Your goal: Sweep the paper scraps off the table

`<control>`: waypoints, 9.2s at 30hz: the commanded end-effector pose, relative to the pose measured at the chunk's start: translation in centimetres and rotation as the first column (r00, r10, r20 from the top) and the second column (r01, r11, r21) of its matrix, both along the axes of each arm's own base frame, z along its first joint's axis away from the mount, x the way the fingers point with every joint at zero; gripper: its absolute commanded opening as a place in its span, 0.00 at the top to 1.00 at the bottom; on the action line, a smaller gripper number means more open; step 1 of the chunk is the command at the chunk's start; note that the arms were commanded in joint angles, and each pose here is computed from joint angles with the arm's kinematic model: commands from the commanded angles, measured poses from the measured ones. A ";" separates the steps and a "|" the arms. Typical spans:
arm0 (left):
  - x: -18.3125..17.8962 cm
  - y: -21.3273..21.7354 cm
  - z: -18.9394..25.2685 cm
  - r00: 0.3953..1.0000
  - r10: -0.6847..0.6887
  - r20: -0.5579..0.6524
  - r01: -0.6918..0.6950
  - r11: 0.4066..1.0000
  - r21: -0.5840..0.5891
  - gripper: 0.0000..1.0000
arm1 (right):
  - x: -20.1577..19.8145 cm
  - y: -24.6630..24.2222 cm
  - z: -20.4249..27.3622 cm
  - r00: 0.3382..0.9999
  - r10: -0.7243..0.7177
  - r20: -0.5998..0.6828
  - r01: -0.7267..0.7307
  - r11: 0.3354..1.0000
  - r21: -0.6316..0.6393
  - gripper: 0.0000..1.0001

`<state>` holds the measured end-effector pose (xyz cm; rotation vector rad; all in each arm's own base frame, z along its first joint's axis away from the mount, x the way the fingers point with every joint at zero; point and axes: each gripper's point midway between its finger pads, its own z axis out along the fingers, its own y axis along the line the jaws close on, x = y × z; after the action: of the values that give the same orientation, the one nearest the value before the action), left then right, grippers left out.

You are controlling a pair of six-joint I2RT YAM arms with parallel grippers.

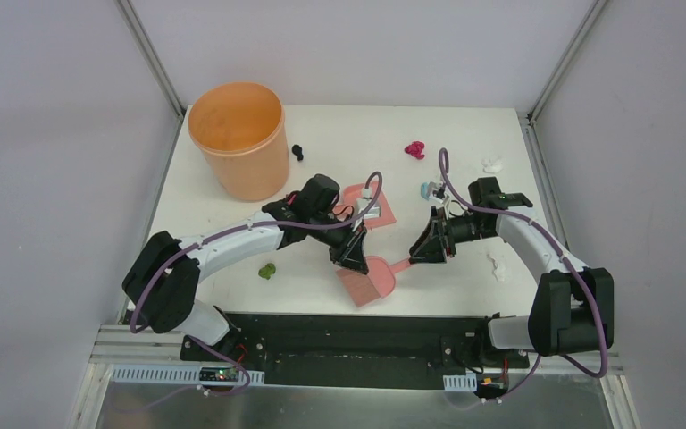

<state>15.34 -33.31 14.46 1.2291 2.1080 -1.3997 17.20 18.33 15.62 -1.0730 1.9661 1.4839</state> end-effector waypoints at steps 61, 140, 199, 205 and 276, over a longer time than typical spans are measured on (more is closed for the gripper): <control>11.6 6.7 0.1 0.793 0.506 0.341 -0.582 0.795 0.173 0.63 | 4.3 -2.7 4.9 0.977 -0.198 -0.084 0.201 0.979 0.038 1.00; 15.2 7.1 -3.7 0.839 0.216 0.499 -0.494 0.686 0.534 0.96 | 10.4 -12.8 4.4 0.573 -0.732 0.370 0.811 0.572 -0.125 1.00; 1.2 1.4 -8.8 0.853 -0.336 0.400 -0.112 0.632 0.767 1.00 | 0.3 -6.5 9.2 0.964 -0.265 0.027 0.246 0.846 -0.472 1.00; 1.2 1.4 -8.4 0.850 -0.332 0.409 -0.120 0.634 0.764 1.00 | 2.8 -12.3 9.5 0.902 -0.380 0.207 0.425 0.690 -0.586 1.00; 0.4 1.7 -8.6 0.878 -0.294 0.377 -0.098 0.661 0.744 0.51 | 6.5 -13.5 9.4 0.751 -0.637 0.174 0.621 0.590 -0.517 1.00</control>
<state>15.58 -30.96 4.65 1.7838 2.3803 -0.0176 23.46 5.33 22.82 -0.3687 2.6149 0.6148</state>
